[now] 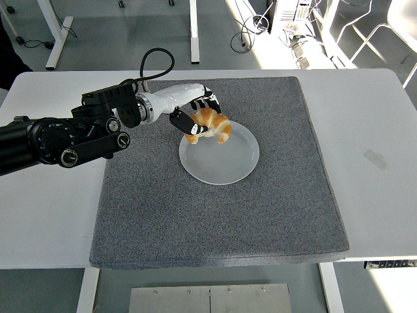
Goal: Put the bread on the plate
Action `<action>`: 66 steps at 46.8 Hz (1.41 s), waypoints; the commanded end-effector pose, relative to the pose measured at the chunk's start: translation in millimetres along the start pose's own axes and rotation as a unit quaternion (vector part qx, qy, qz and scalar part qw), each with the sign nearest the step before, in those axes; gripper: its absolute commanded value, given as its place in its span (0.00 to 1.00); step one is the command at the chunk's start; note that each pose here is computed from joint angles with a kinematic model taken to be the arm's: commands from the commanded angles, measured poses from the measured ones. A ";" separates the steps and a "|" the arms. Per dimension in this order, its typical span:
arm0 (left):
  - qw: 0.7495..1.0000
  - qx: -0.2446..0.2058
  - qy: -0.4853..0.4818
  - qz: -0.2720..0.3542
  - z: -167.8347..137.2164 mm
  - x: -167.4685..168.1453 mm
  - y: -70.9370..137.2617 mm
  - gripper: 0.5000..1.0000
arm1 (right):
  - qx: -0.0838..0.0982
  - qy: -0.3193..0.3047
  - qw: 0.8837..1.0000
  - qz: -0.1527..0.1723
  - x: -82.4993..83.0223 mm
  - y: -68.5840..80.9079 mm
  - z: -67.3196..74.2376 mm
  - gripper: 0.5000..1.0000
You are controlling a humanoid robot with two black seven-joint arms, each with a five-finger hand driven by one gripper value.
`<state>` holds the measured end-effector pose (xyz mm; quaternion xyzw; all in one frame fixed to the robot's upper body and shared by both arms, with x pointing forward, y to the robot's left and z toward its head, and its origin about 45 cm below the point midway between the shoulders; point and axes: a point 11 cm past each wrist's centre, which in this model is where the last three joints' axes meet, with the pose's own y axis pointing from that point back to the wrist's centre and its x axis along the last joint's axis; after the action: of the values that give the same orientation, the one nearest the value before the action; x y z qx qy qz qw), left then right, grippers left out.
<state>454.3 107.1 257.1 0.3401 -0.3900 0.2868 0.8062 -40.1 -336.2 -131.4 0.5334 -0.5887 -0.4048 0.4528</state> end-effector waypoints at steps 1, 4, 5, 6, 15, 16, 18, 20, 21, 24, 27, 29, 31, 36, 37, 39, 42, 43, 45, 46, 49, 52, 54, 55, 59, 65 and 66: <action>1.000 0.000 0.001 -0.003 0.4 -3.2 -0.8 0.36 | 0.000 0.000 1.000 0.000 0.0 0.0 0.0 1.00; 1.000 0.001 0.001 -0.006 0.7 -6.8 -1.5 0.36 | 0.001 0.000 1.000 0.000 0.0 0.0 -0.1 1.00; 1.000 0.001 0.002 -0.007 0.9 -9.1 -2.0 0.37 | 0.000 0.000 1.000 0.000 0.0 0.0 0.0 1.00; 1.000 0.000 0.002 -0.008 1.5 -9.5 -2.3 0.37 | 0.000 0.000 1.000 0.000 0.0 0.0 0.0 1.00; 1.000 0.005 0.005 -0.011 -2.4 -15.8 -3.8 0.37 | 0.000 0.000 1.000 0.000 0.0 0.0 0.0 1.00; 1.000 0.006 0.004 -0.011 -1.9 -16.5 -4.4 0.37 | 0.000 0.000 1.000 0.000 0.0 0.0 0.0 1.00; 1.000 0.005 0.005 -0.012 -2.2 -18.0 -4.6 0.37 | 0.000 0.000 1.000 0.000 0.0 0.0 0.0 1.00; 1.000 0.007 0.006 -0.012 -3.6 -18.8 -4.7 0.37 | 0.000 0.000 1.000 0.000 0.0 0.0 0.0 1.00; 1.000 0.008 0.005 -0.012 -4.2 -19.3 -5.0 0.37 | 0.000 0.000 1.000 0.000 0.0 0.0 0.0 1.00; 1.000 0.011 0.007 -0.013 -6.3 -21.5 -5.6 0.38 | 0.000 0.000 1.000 0.000 0.0 0.0 0.0 1.00; 1.000 0.012 0.008 -0.016 -6.0 -25.6 -7.4 0.38 | 0.000 0.000 1.000 0.000 0.0 0.0 0.0 1.00; 1.000 0.014 0.008 -0.017 -7.7 -28.1 -8.0 0.39 | 0.000 0.000 1.000 0.000 0.0 0.0 0.0 1.00; 1.000 0.018 0.007 -0.019 -9.9 -30.3 -8.5 0.40 | 0.000 0.000 1.000 0.000 0.0 0.0 0.0 1.00; 0.999 0.018 0.005 -0.027 -9.3 -39.6 -11.1 0.40 | 0.000 0.000 1.000 0.000 0.0 0.0 0.0 1.00; 0.999 0.017 0.005 -0.027 -8.4 -40.0 -11.4 0.40 | 0.000 0.000 1.000 0.001 0.5 0.0 0.1 1.00; 0.999 0.019 0.007 -0.028 -9.8 -41.9 -11.4 0.40 | 0.000 0.000 1.000 0.000 0.0 0.0 0.0 1.00; 0.999 0.018 0.006 -0.030 -9.1 -43.5 -12.2 0.40 | 0.000 0.000 1.000 0.000 0.0 0.0 0.0 1.00; 0.999 0.019 0.006 -0.030 -9.0 -43.6 -12.5 0.40 | 0.000 0.000 1.000 0.000 0.0 0.0 0.0 1.00; 0.999 0.020 0.007 -0.030 -10.0 -44.6 -12.9 0.41 | 0.000 0.000 1.000 0.001 0.5 0.0 0.1 1.00; 0.999 0.022 0.007 -0.029 -11.6 -44.4 -12.8 0.42 | 0.000 0.000 1.000 0.000 0.0 0.0 0.0 1.00; 0.999 0.024 0.008 -0.027 -12.8 -43.2 -12.9 0.48 | 0.000 0.000 1.000 0.000 0.0 0.0 0.0 1.00; 0.999 0.024 0.014 -0.028 -12.3 -43.4 -12.9 0.66 | 0.000 0.000 1.000 0.000 0.0 0.0 0.0 1.00; 0.999 0.024 0.016 -0.027 -12.1 -43.0 -13.0 0.76 | 0.000 0.000 1.000 0.000 0.0 0.0 0.0 1.00; 0.999 0.024 0.017 -0.027 -12.1 -42.7 -13.1 0.80 | 0.000 0.000 1.000 0.000 0.0 0.0 0.0 1.00; 0.999 0.024 0.021 -0.025 -11.3 -41.4 -13.3 0.91 | 0.000 0.000 1.000 0.000 0.0 0.0 0.0 1.00; 0.999 0.021 0.029 -0.022 -9.5 -38.9 -13.8 0.93 | 0.000 0.000 1.000 0.000 0.0 0.0 0.0 1.00; 0.999 0.020 0.034 -0.020 -8.8 -37.5 -14.1 0.93 | 0.000 0.000 1.000 0.000 0.0 0.0 0.0 1.00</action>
<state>447.3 98.9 214.6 0.3600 -0.3548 0.2841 0.8147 -40.1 -336.2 -131.4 0.5334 -0.5888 -0.4049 0.4527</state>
